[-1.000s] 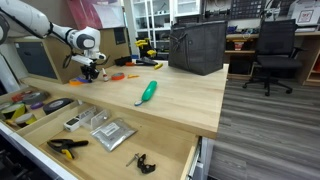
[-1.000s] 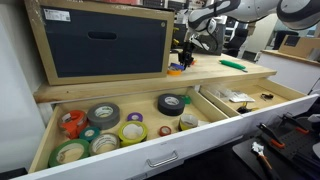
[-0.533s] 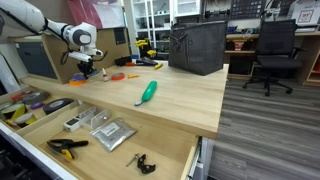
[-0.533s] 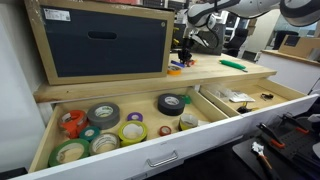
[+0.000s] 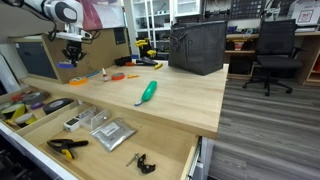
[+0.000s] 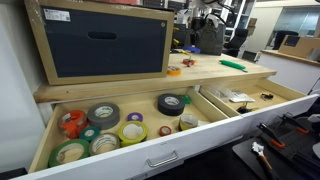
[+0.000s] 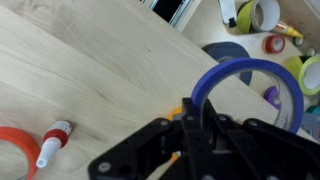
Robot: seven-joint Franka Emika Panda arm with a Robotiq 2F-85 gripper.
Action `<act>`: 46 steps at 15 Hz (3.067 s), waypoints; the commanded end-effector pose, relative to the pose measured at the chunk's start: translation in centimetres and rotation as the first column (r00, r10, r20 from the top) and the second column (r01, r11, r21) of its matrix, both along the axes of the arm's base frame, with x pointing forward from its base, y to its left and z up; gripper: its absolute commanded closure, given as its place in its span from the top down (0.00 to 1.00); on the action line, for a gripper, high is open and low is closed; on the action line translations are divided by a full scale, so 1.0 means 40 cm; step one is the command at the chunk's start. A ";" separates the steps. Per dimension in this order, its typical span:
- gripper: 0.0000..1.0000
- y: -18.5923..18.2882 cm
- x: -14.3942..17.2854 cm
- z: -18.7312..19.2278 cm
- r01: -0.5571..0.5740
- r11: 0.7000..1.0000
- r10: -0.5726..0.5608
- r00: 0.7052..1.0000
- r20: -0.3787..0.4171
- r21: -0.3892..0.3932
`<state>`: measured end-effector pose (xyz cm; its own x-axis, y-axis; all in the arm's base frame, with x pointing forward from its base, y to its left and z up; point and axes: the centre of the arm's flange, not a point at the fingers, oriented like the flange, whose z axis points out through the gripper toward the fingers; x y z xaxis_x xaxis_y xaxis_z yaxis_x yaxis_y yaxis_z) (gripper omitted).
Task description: Pick the blue masking tape and put in into the upper open drawer to the left
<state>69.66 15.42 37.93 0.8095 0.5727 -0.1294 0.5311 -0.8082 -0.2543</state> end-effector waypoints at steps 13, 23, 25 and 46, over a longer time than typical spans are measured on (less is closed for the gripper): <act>0.03 0.323 -0.393 -0.028 -0.414 0.861 0.472 0.867 0.160 -0.296; 0.03 0.426 -0.587 -0.080 -0.393 0.833 0.530 0.768 0.359 -0.390; 0.03 0.452 -0.583 -0.119 -0.383 0.832 0.525 0.776 0.349 -0.400; 0.03 0.683 -0.511 -0.360 -0.119 0.891 0.321 0.849 0.420 -0.439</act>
